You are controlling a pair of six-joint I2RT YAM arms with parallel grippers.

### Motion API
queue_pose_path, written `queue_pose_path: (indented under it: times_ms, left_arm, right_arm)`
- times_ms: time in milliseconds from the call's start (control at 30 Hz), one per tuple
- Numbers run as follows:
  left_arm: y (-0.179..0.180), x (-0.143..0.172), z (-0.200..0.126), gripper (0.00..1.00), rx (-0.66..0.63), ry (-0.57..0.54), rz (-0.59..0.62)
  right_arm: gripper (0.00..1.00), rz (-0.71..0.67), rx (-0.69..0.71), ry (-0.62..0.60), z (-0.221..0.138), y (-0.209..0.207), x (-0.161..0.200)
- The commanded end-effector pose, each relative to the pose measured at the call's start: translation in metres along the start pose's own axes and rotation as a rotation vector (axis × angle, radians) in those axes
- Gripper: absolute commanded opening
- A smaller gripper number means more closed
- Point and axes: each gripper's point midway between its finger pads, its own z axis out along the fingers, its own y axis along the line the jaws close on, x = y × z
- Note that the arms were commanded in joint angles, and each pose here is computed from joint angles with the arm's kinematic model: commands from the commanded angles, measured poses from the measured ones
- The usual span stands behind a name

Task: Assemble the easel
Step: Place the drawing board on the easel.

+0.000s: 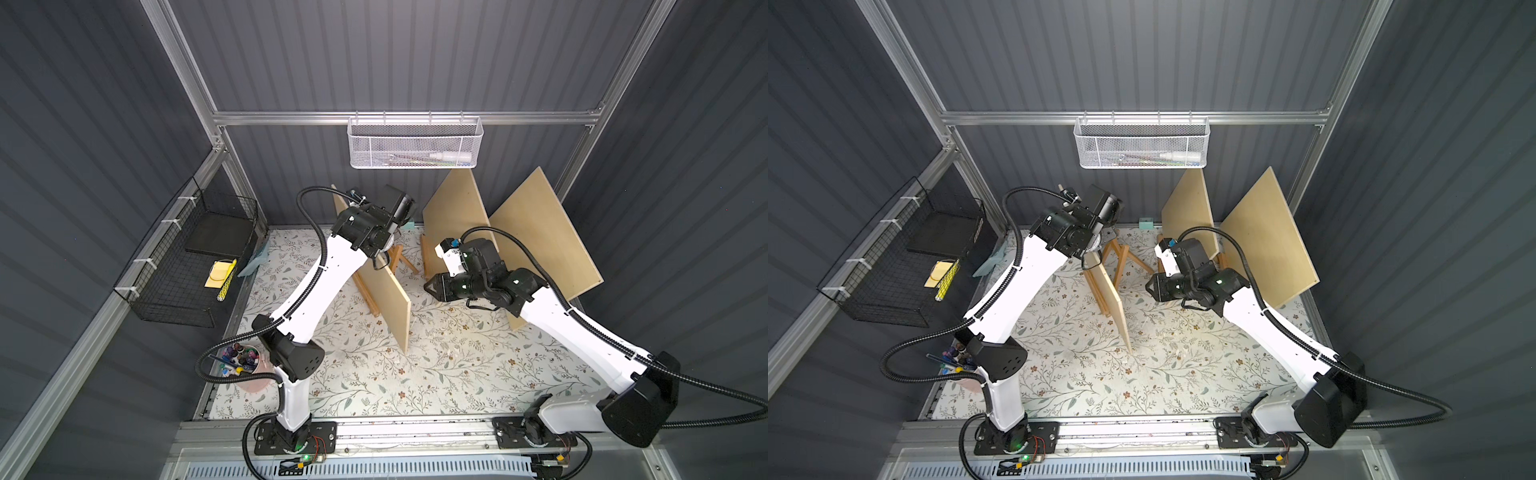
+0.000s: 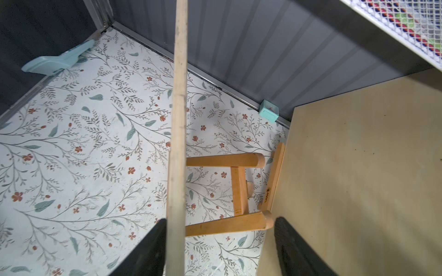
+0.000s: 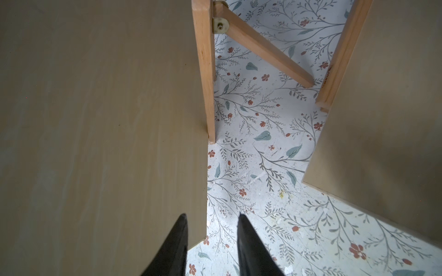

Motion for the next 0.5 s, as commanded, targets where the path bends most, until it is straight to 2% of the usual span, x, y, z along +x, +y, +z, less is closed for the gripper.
queue_pose_path:
  times_ms: [0,233,467]
  left_arm:
    - [-0.015,0.005,0.003,0.72,0.050,0.022,0.025]
    - [-0.018,0.002,0.003,0.74,0.070,0.004,0.022]
    - [-0.024,0.002,0.007,0.78,0.093,-0.007,0.039]
  right_arm:
    - [0.36,0.006,0.009,-0.019,-0.008,-0.004,-0.001]
    - [0.36,-0.012,0.016,-0.039,-0.015,-0.005,-0.005]
    - [0.36,-0.028,0.079,-0.079,-0.028,-0.013,-0.014]
